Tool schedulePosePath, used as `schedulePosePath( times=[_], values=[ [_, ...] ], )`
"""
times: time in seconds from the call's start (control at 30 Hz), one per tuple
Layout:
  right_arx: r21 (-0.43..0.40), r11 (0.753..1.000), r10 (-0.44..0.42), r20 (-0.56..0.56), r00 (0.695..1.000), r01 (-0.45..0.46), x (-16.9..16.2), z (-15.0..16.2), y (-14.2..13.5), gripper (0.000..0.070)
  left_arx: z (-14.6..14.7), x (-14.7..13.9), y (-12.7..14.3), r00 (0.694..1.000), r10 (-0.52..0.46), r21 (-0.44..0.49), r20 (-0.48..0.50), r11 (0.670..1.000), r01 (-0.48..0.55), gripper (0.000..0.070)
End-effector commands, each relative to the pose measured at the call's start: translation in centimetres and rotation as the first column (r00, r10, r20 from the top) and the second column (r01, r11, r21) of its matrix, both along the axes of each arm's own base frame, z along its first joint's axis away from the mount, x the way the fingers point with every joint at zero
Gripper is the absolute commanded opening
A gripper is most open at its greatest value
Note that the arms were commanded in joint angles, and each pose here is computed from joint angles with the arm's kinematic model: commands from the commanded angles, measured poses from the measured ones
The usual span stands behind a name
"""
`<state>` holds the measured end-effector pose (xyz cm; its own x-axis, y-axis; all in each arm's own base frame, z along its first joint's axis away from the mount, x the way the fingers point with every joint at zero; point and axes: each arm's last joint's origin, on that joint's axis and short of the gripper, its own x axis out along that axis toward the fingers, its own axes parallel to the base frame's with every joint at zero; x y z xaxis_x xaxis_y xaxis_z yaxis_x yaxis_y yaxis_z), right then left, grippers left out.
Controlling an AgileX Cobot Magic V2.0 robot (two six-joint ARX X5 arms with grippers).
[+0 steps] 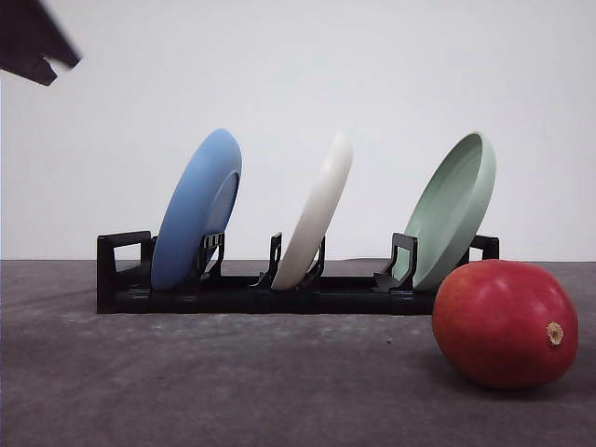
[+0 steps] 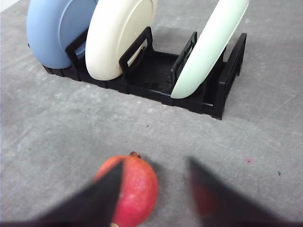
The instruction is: Place pomegranate in white plate
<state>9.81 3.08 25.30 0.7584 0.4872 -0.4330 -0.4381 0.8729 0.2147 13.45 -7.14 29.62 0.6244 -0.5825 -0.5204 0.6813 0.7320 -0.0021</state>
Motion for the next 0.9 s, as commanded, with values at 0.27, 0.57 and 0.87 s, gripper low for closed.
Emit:
schedulePosePath(
  times=[0.27,0.57,0.87],
  values=[
    [0.018,0.999,0.050,0.024,0.998,-0.051,-0.1,0.6,0.2,0.0385,1.5,0.1,-1.5,0.990,-0.090,-0.043,0.109,0.995,0.095,0.0468],
    [0.019,0.998,0.053,0.025,0.998,-0.053,-0.1,0.6,0.2,0.0384,0.8,2.6,-5.9,0.965,-0.187,-0.070,0.184,0.977,0.203,0.0422],
    [0.018,0.998,0.053,0.025,0.998,-0.053,-0.1,0.6,0.2,0.0384,-2.3,6.4,-11.3,0.962,-0.103,-0.055,0.252,0.991,0.120,0.0429]
  ],
)
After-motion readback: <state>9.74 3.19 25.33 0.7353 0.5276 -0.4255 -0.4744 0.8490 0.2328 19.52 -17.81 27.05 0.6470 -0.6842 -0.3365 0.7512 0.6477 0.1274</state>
